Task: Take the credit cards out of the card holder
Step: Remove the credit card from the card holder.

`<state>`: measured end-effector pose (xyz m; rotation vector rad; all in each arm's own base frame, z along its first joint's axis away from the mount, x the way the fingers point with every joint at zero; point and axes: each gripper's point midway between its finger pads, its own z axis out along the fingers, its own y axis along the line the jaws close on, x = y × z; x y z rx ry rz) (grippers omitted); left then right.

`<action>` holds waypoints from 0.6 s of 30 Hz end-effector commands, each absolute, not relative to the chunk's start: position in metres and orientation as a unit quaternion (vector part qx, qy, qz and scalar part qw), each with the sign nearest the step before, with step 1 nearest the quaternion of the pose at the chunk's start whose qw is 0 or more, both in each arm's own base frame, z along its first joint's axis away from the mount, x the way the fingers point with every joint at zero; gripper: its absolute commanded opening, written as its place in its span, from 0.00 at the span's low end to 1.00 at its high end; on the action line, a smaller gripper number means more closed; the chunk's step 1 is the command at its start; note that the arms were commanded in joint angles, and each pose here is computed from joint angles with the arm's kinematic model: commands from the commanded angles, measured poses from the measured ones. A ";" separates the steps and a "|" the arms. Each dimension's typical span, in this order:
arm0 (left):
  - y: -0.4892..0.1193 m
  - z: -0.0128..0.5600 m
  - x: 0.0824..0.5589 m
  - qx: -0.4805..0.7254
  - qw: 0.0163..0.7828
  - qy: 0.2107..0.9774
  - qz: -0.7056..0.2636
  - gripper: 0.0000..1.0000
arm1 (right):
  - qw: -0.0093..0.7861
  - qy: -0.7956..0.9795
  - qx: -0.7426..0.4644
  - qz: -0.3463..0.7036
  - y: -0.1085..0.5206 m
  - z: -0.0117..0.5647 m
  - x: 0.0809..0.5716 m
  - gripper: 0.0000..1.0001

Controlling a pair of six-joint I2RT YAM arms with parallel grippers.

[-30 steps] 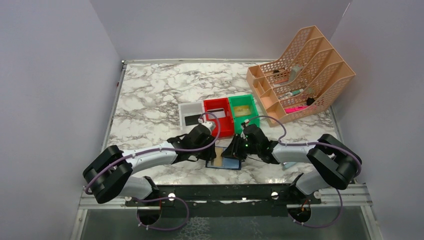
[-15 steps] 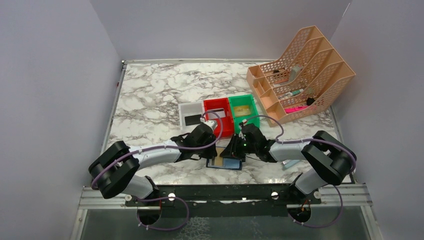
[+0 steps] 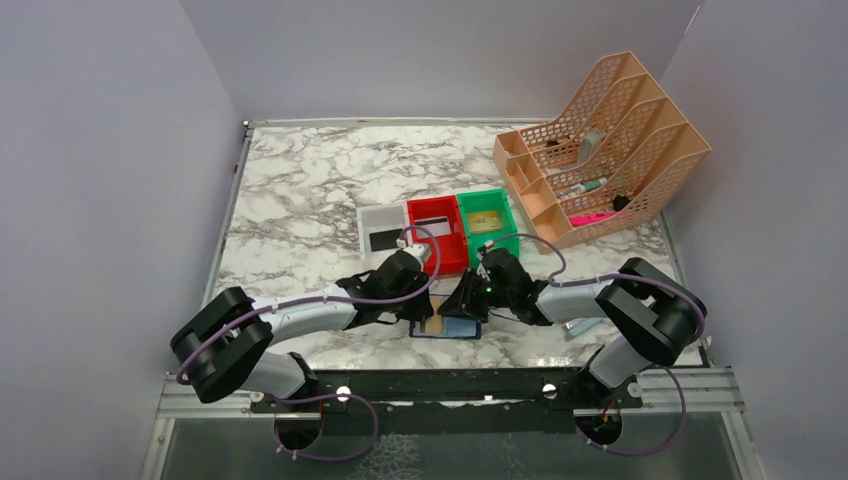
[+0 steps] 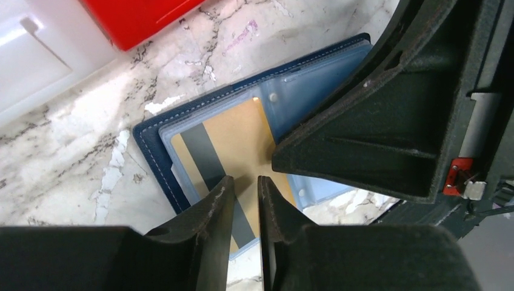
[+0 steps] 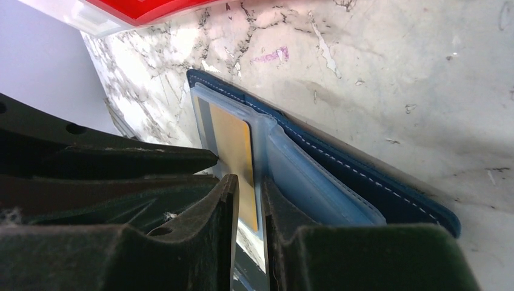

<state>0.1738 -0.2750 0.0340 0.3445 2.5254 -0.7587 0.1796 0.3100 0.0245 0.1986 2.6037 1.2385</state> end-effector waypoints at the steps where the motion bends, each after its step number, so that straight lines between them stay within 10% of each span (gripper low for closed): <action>1: -0.247 0.021 0.163 0.117 0.224 0.941 -0.227 0.29 | 0.115 0.902 0.090 0.406 0.303 0.012 0.174 0.25; 18: -0.253 0.035 0.171 0.109 0.247 0.932 -0.240 0.35 | 0.121 0.906 0.082 0.396 0.301 0.011 0.175 0.25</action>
